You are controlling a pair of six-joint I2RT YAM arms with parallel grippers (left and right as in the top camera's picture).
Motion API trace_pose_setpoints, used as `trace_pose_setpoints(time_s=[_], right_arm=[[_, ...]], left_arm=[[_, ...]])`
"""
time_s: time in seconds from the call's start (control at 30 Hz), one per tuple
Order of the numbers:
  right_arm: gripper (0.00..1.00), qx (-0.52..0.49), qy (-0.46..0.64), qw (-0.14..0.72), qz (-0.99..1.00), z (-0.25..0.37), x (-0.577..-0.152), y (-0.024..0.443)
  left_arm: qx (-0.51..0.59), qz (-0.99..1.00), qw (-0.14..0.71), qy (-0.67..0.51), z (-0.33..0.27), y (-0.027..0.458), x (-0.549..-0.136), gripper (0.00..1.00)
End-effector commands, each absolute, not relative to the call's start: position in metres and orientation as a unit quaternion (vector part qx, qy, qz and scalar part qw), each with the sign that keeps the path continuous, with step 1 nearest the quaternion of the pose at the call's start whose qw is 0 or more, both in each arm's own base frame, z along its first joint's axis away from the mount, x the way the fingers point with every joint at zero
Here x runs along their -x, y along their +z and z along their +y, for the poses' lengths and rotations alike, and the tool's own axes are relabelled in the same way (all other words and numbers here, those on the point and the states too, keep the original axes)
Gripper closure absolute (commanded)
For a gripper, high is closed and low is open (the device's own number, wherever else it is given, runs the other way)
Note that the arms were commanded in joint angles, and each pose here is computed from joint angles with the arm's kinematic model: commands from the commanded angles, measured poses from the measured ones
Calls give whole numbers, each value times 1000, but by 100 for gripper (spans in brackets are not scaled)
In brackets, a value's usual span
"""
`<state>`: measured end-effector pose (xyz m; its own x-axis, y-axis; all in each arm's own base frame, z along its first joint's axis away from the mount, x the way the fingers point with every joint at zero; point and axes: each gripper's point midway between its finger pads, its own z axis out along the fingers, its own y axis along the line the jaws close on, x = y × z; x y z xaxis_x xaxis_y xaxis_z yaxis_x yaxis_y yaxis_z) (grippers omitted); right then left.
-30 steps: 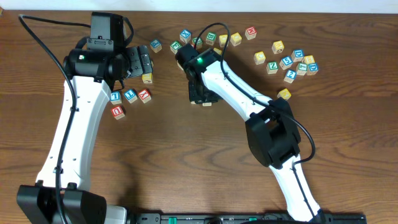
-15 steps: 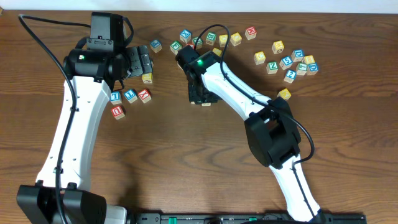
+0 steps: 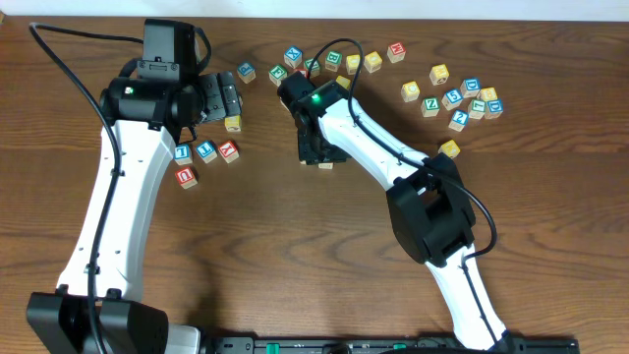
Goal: Spell out AI2
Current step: 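Lower the red I block beside the A block with the right gripper, then open the right gripper and swing it to the right block cluster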
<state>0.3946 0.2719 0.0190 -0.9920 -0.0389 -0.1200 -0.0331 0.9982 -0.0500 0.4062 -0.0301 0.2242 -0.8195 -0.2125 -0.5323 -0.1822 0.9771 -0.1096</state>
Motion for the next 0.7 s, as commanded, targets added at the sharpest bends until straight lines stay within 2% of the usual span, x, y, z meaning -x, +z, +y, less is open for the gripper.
trace_pose_setpoints(time_s=[0.0, 0.23, 0.4, 0.67], right_arm=[[64, 14, -30, 68, 997, 271, -394, 23], [64, 14, -14, 85, 996, 273, -403, 44], [53, 9, 15, 134, 991, 270, -423, 84], [46, -33, 16, 213, 976, 220, -455, 151]], left_arm=[[102, 951, 293, -21, -27, 233, -406, 2], [102, 951, 293, -21, -27, 233, -406, 2], [102, 951, 293, -21, -27, 233, -406, 2], [102, 951, 293, -21, -27, 233, -406, 2]])
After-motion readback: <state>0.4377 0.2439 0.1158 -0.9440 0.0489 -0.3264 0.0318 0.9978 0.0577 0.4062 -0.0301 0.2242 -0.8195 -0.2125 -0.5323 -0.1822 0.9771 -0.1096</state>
